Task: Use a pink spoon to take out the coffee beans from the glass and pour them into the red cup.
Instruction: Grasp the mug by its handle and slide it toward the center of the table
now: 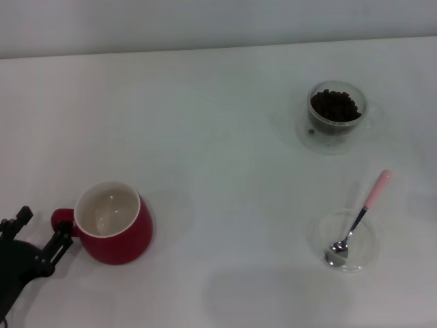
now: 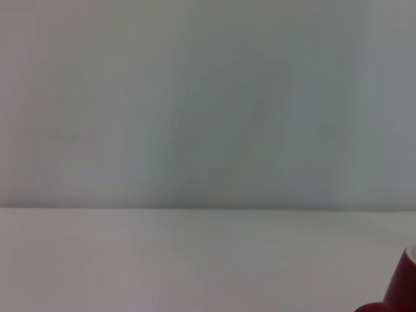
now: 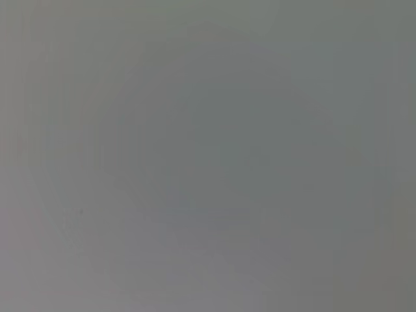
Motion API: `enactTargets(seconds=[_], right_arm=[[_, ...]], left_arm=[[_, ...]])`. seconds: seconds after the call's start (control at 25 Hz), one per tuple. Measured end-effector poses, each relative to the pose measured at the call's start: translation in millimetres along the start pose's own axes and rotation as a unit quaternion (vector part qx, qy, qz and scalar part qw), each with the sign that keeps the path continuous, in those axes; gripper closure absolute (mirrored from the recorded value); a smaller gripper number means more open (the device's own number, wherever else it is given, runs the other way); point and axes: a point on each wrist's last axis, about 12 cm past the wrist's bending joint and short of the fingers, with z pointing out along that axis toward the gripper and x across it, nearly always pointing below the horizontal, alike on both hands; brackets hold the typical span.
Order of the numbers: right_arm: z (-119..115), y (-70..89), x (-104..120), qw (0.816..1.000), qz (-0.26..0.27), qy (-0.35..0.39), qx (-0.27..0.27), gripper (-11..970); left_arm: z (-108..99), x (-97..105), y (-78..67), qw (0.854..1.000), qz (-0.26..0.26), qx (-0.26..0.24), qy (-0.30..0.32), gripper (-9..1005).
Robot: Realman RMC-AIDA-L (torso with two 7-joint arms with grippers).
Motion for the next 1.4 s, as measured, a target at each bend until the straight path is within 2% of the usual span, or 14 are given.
enactTargets(seconds=[0.4, 0.6, 1.08, 1.4], right_arm=[[-0.3, -0.2, 0.1, 1.0, 0.0, 0.0, 0.0, 105], [-0.7, -0.5, 0.1, 1.0, 0.0, 0.0, 0.0, 105], [0.6, -1.4, -1.5, 1.0, -0.004, -0.002, 0.0, 107], [-0.5, -4.7, -2.4, 1.0, -0.007, -0.004, 0.006, 107]], left_arm=[[6.0, -2.3, -4.3, 1.0, 0.007, 0.022, -0.001, 242], [3.3, -0.4, -6.8, 1.0, 0.002, 0.022, -0.001, 354], [8.2, -3.8, -8.8, 1.0, -0.001, 0.025, -0.011, 780], [19.0, -9.8, -9.6, 0.999, 0.004, 0.037, -0.019, 822]])
